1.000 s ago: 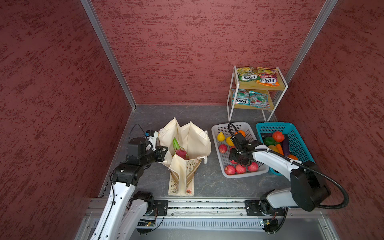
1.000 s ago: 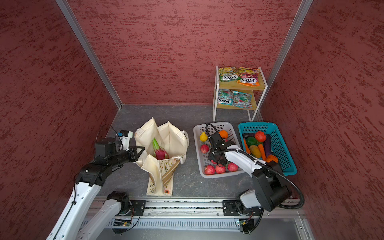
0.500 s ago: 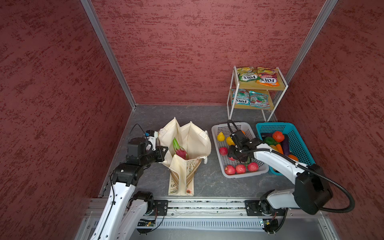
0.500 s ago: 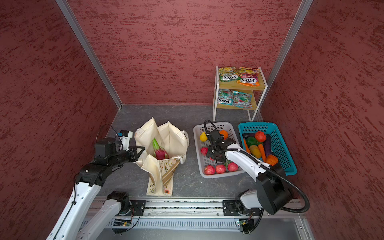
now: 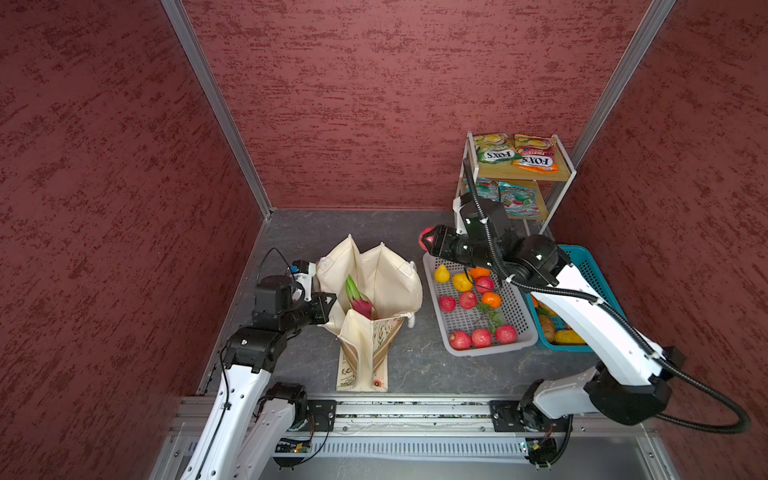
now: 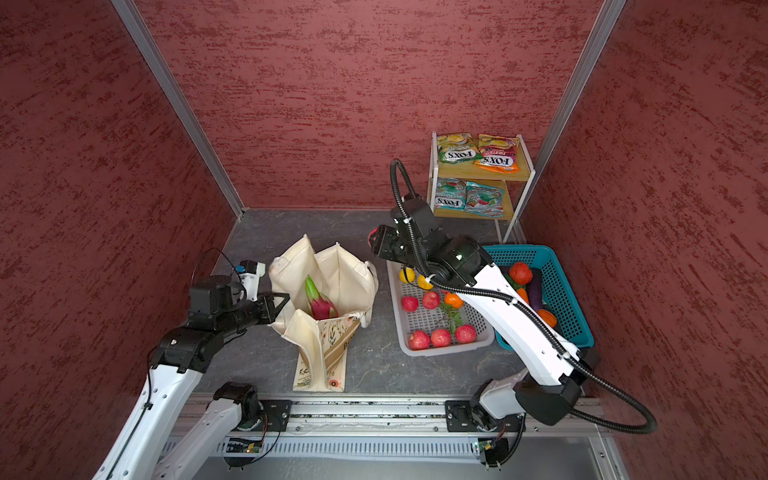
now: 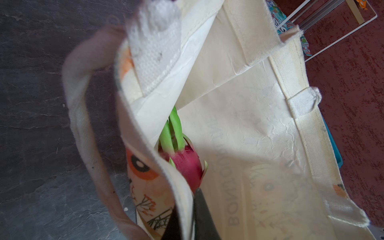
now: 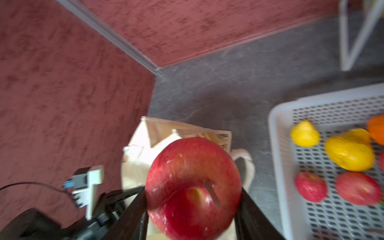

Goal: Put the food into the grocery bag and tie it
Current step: 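Lift the red apple with the right gripper toward the bag, then lower the red apple into the bag and open the right gripper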

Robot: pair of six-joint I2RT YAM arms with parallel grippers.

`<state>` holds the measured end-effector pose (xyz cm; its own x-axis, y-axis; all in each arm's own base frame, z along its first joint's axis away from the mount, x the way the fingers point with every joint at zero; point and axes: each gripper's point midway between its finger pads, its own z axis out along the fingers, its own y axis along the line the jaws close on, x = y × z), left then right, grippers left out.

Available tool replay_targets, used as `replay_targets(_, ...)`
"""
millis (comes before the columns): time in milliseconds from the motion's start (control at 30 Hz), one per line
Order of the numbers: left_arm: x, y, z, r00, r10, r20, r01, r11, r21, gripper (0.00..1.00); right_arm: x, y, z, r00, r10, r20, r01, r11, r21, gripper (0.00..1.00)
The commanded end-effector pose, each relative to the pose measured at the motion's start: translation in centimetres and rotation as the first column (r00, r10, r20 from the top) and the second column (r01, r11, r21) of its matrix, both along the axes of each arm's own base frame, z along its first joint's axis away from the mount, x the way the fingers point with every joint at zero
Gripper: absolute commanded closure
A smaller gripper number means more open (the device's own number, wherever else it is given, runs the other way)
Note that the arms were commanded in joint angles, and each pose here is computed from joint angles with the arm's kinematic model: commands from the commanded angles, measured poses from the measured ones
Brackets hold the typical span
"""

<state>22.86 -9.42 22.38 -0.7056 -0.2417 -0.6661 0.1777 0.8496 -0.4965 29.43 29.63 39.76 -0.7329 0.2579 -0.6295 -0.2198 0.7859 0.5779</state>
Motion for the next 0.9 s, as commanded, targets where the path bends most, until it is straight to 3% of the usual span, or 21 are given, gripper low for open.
replay_targets(0, -0.2, 0.0, -0.3, 1.0, -0.002, -0.003, 0.002, 1.0, -0.004, 0.89, -0.5, 4.1, -2.9, 0.995, 0.084, -0.046, -0.089, 0.988, -0.124, 0.46)
replay_targets(167, -0.2, 0.0, -0.2, 1.0, -0.002, 0.0, 0.002, 1.0, -0.004, 0.89, -2.2, 10.4, -8.8, 0.965, 0.21, -0.158, -0.247, 0.93, -0.271, 0.45)
replay_targets(333, -0.2, 0.0, -0.2, 1.0, -0.003, 0.0, 0.003, 1.0, -0.005, 0.89, -2.8, 12.4, -14.1, 0.946, 0.212, -0.245, -0.301, 0.853, -0.427, 0.42)
replay_targets(633, -0.3, 0.0, -0.2, 1.0, -0.001, 0.003, 0.001, 1.0, -0.004, 0.89, -2.6, 13.4, -18.7, 0.931, 0.203, -0.304, -0.331, 0.819, -0.468, 0.37)
replay_targets(767, -0.2, 0.0, -0.2, 1.0, -0.001, 0.004, 0.001, 1.0, -0.004, 0.89, -2.5, 13.1, -19.4, 0.932, 0.188, -0.31, -0.326, 0.809, -0.49, 0.26)
replay_targets(800, -0.2, 0.0, -0.2, 1.0, -0.001, 0.004, 0.001, 1.0, -0.004, 0.89, -2.5, 12.9, -19.3, 0.933, 0.184, -0.308, -0.322, 0.808, -0.493, 0.08)
replay_targets(833, -0.2, 0.0, -0.2, 1.0, -0.001, 0.004, 0.001, 1.0, -0.004, 0.89, -2.4, 12.8, -19.1, 0.936, 0.18, -0.304, -0.317, 0.809, -0.495, 0.01)
replay_targets(867, -0.2, 0.0, -0.2, 1.0, -0.001, 0.004, 0.001, 1.0, -0.004, 0.89, -2.4, 12.7, -18.7, 0.939, 0.176, -0.295, -0.308, 0.813, -0.494, 0.01)
